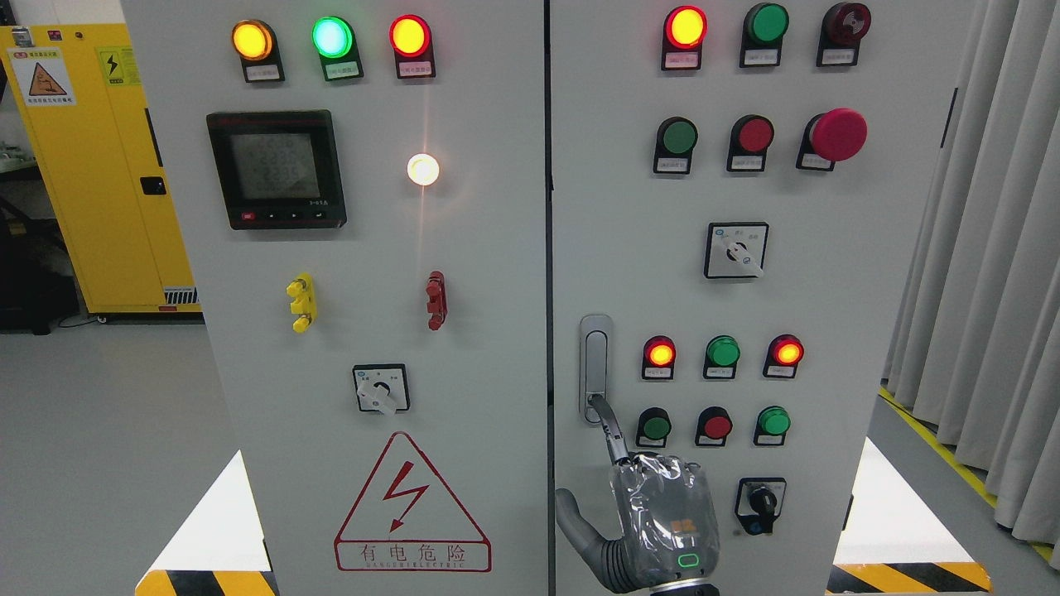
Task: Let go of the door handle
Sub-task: 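Close the right hand fingers around the silver handle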
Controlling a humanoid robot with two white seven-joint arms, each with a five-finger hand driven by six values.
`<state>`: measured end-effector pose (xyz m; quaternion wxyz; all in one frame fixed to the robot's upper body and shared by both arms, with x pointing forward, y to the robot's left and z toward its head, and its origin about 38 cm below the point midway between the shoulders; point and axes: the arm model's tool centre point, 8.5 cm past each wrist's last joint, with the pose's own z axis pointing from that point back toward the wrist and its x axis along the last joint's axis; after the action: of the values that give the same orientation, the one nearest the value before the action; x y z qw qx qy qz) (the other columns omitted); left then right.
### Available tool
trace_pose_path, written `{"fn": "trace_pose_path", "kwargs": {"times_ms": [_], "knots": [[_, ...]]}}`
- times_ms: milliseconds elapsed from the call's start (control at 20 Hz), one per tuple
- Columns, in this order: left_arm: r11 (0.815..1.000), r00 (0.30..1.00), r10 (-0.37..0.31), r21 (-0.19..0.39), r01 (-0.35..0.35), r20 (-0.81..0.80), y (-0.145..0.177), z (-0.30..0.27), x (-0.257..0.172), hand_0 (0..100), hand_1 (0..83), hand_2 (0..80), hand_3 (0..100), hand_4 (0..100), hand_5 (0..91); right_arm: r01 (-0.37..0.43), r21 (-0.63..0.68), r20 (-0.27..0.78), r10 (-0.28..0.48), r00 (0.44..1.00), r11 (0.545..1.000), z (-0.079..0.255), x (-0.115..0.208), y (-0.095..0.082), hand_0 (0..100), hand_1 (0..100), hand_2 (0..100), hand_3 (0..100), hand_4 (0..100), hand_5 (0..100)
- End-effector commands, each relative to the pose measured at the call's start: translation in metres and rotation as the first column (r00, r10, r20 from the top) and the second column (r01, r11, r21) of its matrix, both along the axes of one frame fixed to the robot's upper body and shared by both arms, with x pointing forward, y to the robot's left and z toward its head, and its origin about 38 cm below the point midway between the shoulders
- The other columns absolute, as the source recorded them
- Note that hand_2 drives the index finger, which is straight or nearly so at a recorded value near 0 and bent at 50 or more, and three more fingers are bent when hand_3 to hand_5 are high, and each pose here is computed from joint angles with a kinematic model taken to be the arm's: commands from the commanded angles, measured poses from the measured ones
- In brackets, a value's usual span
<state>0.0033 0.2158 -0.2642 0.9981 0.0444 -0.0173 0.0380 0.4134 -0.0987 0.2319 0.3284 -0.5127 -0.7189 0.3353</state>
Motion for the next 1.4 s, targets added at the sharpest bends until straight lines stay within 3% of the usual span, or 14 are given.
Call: {"fn": "trace_pose_path", "kwargs": {"times_ms": [0, 1350], "knots": [[1.0, 1.0, 0.002, -0.001, -0.002, -0.007, 0.0, 0.0, -0.009, 12, 55.6, 0.0, 0, 0, 0.0, 0.004, 0.0, -0.009, -0.004, 1.0, 1.0, -0.001, 0.002, -0.001, 35, 36, 0, 99, 99, 100], [1.0, 1.0, 0.002, -0.001, -0.002, -0.007, 0.0, 0.0, -0.009, 12, 55.6, 0.0, 0, 0, 0.0, -0.005, -0.004, -0.061, 0.005, 0.998, 1.0, -0.012, 0.002, 0.002, 36, 37, 0, 100, 100, 100]]}}
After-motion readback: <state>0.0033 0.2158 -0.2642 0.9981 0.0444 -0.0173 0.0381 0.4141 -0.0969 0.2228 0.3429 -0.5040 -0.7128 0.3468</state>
